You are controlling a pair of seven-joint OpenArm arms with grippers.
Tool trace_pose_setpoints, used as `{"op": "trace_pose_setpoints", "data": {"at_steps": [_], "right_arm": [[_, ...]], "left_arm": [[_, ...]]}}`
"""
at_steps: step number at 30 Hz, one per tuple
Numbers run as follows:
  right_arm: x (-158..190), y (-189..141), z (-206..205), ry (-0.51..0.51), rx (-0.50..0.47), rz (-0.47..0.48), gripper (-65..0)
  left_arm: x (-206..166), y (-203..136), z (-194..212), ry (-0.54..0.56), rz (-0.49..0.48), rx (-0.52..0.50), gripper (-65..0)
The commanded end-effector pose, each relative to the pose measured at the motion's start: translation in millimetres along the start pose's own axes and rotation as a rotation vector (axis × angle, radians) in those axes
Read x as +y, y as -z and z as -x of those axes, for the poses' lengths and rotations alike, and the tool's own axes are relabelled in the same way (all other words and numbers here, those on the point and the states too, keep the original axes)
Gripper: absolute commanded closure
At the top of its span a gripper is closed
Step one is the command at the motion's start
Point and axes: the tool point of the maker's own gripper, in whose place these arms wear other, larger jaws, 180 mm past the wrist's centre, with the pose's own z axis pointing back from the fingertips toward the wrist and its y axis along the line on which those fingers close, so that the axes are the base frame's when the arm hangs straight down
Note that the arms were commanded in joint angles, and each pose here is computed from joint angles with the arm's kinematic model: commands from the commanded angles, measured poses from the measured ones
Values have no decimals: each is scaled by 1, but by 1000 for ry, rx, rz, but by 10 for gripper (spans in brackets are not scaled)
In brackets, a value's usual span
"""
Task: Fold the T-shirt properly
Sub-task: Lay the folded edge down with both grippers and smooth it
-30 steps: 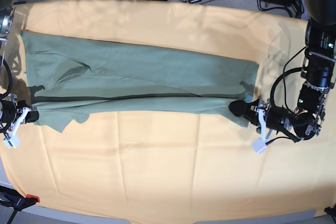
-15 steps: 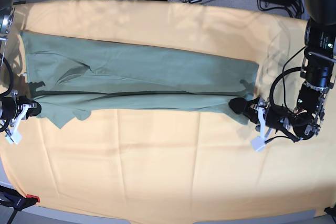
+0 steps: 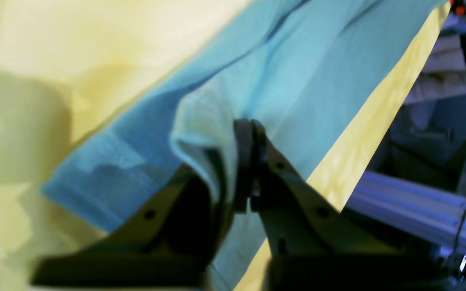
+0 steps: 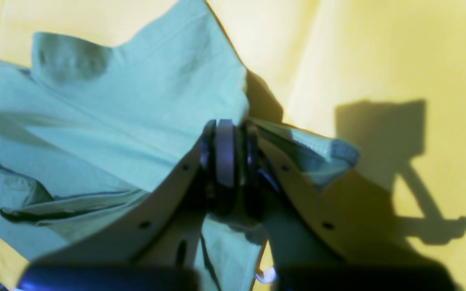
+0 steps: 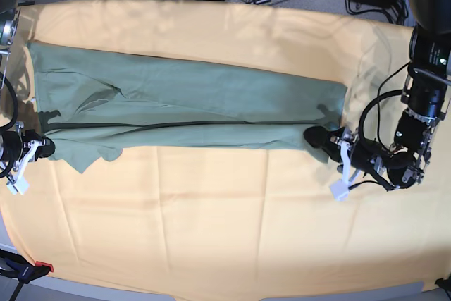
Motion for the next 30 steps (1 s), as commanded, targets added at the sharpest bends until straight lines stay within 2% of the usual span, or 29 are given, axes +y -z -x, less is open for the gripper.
{"op": "trace_pose_setpoints", "data": {"at_steps": [1,2,3,4,5,8,12,14,20,25,30], "right_arm": [[-9,-18,-21,-22,-56,27,-218],[-9,-18,-21,-22,-56,27,-319],[-9,-19,-23,-22,-59,27,-392],[-9,-19,-24,-23,-62,27,-429],[-9,-20,-27,-26,-68,28,-437],[-4,-26,-45,-22,-123,4,-437],[14,-34,-72,7,-230,-90,-437],[21,-31,-75,15,-247,-119,-437],[35,10,-55,-40,-135,-74,-437],[26,34,-44,-79,-96,55,-437],[31,41,-43,-79,-89,57,-437]], "left_arm": [[-3,-12,-15,31,-5,-29,-145],[-3,-11,-12,29,-4,-24,-237],[-3,-10,-11,26,-2,-23,-319],[-3,-9,-10,23,-1,-20,-373],[-3,-8,-8,20,0,-18,-391],[-3,-8,-7,20,1,-17,-390],[-2,-8,-7,19,1,-17,-390],[-2,-8,-7,19,0,-17,-390],[-2,-8,-7,19,-1,-17,-390],[-1,-9,-6,18,-3,-17,-390],[0,-12,-5,15,-9,-17,-390]]}}
